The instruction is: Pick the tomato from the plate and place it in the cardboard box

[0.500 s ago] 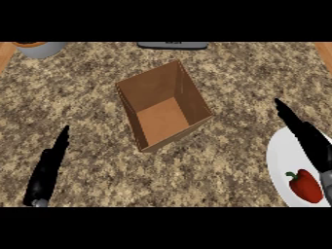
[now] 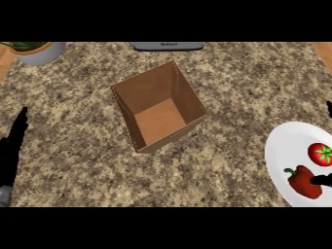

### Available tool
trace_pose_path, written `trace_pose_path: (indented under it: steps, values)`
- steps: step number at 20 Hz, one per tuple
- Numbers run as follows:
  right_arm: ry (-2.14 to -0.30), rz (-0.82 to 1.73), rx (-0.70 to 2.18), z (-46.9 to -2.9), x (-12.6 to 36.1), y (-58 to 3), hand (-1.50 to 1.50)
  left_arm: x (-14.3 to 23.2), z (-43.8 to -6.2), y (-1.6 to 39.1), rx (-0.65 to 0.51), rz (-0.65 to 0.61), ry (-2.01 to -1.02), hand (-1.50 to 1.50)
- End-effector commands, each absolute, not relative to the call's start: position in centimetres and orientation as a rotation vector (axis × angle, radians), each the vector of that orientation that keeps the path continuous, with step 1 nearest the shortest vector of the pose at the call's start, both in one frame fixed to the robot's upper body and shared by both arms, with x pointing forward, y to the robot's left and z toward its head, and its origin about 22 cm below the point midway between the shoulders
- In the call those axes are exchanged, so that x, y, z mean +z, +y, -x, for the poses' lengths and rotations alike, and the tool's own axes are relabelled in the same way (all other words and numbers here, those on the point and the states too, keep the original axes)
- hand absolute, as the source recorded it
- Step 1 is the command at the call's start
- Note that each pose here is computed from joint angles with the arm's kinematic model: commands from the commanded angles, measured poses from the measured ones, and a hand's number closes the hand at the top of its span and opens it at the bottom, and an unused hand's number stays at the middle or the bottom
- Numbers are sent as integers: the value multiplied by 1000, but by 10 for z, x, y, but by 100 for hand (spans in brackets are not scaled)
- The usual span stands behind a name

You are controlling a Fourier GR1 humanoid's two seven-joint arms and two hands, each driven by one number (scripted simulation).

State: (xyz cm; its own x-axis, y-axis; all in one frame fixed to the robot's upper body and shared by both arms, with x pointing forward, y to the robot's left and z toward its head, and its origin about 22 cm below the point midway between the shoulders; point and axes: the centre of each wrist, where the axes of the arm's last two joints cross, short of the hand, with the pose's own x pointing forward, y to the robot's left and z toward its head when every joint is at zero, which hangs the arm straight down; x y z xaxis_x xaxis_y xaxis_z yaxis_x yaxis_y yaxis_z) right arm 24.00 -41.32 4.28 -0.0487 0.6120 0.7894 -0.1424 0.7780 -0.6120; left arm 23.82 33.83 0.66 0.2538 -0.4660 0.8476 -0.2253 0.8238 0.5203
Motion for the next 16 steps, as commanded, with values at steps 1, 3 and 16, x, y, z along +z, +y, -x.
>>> trace_pose_path:
  steps: [1, 3, 16]
  values:
    - [-1553, 406, 561, -178, -3, -470, -150, 16, -242, 347, -163, -667, -1364, 0]
    - [-1706, 269, 327, -182, -14, -466, -150, 10, -241, 349, -179, -657, -1354, 0]
    - [-1530, 443, 903, -174, 38, -563, -150, 17, -263, 349, -236, -604, -1384, 0]
